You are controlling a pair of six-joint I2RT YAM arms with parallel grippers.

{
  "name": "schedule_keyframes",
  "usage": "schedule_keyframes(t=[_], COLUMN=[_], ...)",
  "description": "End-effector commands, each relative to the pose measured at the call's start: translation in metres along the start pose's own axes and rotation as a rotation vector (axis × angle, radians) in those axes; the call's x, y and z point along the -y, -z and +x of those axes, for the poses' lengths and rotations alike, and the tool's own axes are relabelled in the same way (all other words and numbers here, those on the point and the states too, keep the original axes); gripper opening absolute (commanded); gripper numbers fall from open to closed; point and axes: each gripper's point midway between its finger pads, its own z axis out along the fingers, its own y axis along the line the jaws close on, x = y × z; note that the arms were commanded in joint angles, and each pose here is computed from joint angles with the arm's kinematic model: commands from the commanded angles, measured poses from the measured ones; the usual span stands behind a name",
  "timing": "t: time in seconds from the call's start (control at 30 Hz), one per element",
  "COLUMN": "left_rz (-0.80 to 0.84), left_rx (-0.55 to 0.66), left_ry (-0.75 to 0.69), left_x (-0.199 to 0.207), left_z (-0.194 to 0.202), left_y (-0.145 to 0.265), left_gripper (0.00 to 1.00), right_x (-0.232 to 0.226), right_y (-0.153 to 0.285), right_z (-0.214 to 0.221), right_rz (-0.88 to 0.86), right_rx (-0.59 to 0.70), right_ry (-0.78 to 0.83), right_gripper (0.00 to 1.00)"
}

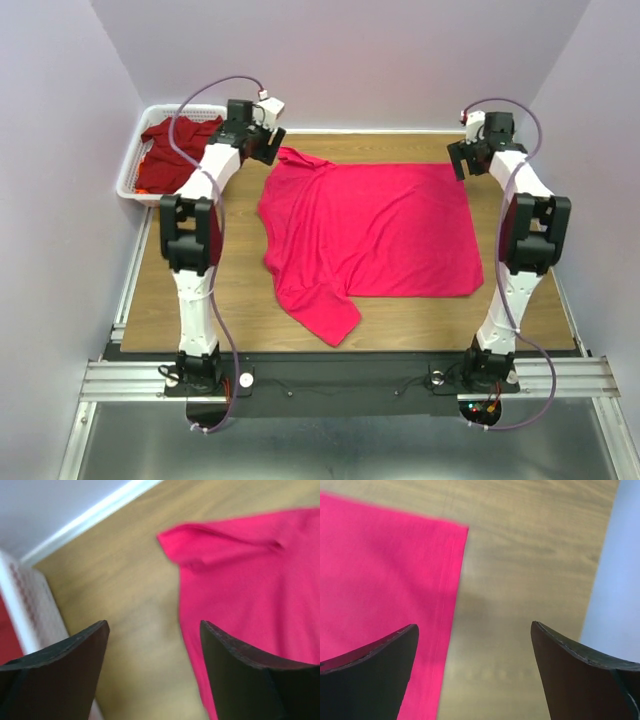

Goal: Fold and stack the t-shirts
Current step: Flatten the tshirt out

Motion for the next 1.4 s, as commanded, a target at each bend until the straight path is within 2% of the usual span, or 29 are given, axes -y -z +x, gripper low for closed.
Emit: schedule_keyframes(t=[0.0, 0.03, 0.07, 0.13, 0.17, 0.2, 0.23, 0.3, 0.33, 0.6, 0.73, 0.93, 1.17, 1.27, 1.37], left_rz=[0.097, 0.201, 0.240, 0.303, 0.384, 0.400, 0.432, 0.442, 0.460, 0.478, 0.479, 0.378, 0.331, 0.356, 0.411], left_rx=[0.158, 0.085, 0.067, 0.050, -0.039, -0.041, -0.120, -0.136, -0.182, -0.276, -0.379, -0.490, -0.632, -0.608, -0.514], left_ry=[-0.033, -0.038, -0.065, -0.100, -0.099, -0.158, -0.162, -0.215, -0.249, -0.302, -0.330, -0.360, -0.366, -0.342, -0.303], left_x=[0.005, 0.030, 0.040, 0.057, 0.078, 0.085, 0.099, 0.109, 0.122, 0.162, 0.171, 0.154, 0.134, 0.132, 0.140], left_z=[-0.063, -0.031, -0.020, -0.004, 0.033, 0.039, 0.074, 0.090, 0.113, 0.161, 0.200, 0.235, 0.270, 0.257, 0.219], left_y=[0.129, 0.133, 0.142, 0.168, 0.173, 0.185, 0.188, 0.202, 0.203, 0.199, 0.195, 0.182, 0.204, 0.216, 0.227], left_gripper=[0.80, 0.78, 0.76, 0.72, 0.68, 0.66, 0.65, 0.62, 0.62, 0.60, 0.56, 0.47, 0.39, 0.39, 0.53], right_x=[-0.010, -0.019, -0.030, -0.054, -0.068, -0.075, -0.080, -0.093, -0.095, -0.111, -0.113, -0.103, -0.092, -0.089, -0.089], right_y=[0.094, 0.103, 0.107, 0.125, 0.137, 0.143, 0.152, 0.163, 0.165, 0.155, 0.141, 0.116, 0.098, 0.106, 0.134], right_z=[-0.017, -0.006, 0.012, 0.046, 0.071, 0.083, 0.092, 0.123, 0.132, 0.190, 0.212, 0.214, 0.192, 0.166, 0.134], right_rz=[-0.130, -0.170, -0.209, -0.325, -0.380, -0.418, -0.442, -0.483, -0.488, -0.491, -0.472, -0.404, -0.371, -0.380, -0.417], right_rx=[0.036, 0.005, -0.045, -0.154, -0.235, -0.267, -0.291, -0.379, -0.398, -0.572, -0.637, -0.653, -0.609, -0.527, -0.441], right_ry=[0.008, 0.013, 0.006, 0.024, 0.018, 0.036, 0.043, 0.043, 0.049, 0.025, 0.026, 0.036, 0.031, 0.004, -0.030], right_gripper=[0.98, 0.97, 0.97, 0.90, 0.86, 0.78, 0.75, 0.70, 0.67, 0.60, 0.56, 0.52, 0.52, 0.54, 0.67])
